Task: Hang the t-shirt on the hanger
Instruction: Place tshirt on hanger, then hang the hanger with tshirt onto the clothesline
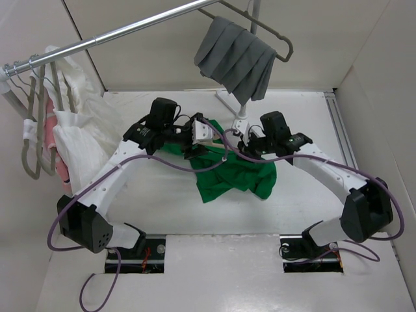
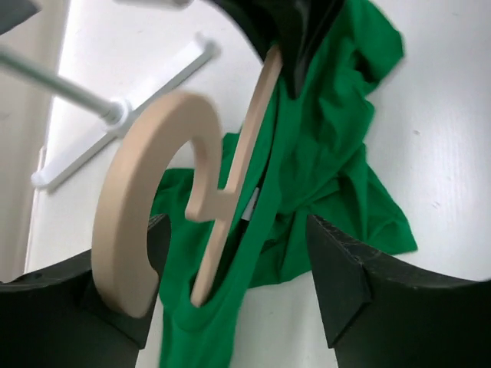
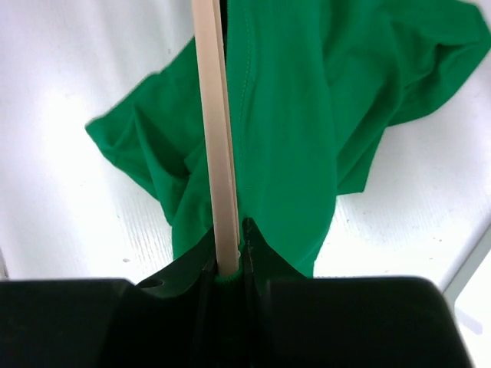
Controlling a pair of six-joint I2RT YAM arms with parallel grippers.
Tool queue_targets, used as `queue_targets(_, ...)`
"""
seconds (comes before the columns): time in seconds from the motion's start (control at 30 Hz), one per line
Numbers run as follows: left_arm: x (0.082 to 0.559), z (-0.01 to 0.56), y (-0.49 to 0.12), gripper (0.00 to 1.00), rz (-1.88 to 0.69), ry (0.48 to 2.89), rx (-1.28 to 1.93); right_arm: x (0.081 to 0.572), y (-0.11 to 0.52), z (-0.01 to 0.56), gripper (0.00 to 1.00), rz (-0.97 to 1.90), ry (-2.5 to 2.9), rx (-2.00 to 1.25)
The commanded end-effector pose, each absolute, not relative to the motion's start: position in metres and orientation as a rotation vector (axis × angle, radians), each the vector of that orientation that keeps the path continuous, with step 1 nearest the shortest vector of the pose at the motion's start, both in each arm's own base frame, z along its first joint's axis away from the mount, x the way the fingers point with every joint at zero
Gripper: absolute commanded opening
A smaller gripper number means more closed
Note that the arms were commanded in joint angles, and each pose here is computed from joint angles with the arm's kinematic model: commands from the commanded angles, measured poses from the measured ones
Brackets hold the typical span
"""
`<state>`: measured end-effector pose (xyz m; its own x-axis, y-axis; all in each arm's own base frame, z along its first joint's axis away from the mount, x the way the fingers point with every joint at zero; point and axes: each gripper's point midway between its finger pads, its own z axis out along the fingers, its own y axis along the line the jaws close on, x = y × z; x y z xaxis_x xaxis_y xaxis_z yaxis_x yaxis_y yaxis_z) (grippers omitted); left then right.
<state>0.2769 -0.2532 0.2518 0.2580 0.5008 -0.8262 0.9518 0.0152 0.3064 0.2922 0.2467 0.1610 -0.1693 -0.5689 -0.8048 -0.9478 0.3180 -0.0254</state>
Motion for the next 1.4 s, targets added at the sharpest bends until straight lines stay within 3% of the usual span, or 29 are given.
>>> queue_targets(0.0,0.296,0.284,-0.248,0.68,-0.525,1.419,1.430,0.301,0.257,0.228,0.00,0.736,1.709,-1.251)
queue_targets(0.03,0.301,0.286,-0.247,0.70,-0.527,1.467,1.369,0.300,0.258,0.232,0.00,0.750,1.705,-1.244)
queue_targets(0.07,0.307,0.294,-0.241,0.92,-0.497,1.484,1.316,0.305,0.256,0.242,0.00,0.748,1.706,-1.210)
queue_targets(0.13,0.326,0.310,-0.226,1.00,-0.392,1.510,1.172,0.308,0.251,0.249,0.00,0.737,1.728,-1.187)
queue_targets(0.27,0.358,0.339,-0.178,1.00,-0.191,1.554,0.795,0.313,0.246,0.277,0.00,0.708,1.730,-1.149)
queue_targets(0.47,0.350,0.373,-0.132,1.00,-0.098,1.468,0.435,0.327,0.233,0.334,0.00,0.625,1.685,-1.083)
queue_targets(0.9,0.311,0.287,-0.156,1.00,-0.281,1.619,0.626,0.360,0.220,0.530,0.00,0.431,1.336,-0.815)
queue_targets(1.1,0.309,0.259,-0.156,1.00,-0.274,1.676,0.668,0.393,0.226,0.564,0.00,0.412,1.273,-0.751)
queue_targets(1.37,0.307,0.249,-0.156,1.00,-0.270,1.685,0.697,0.437,0.237,0.564,0.00,0.416,1.237,-0.686)
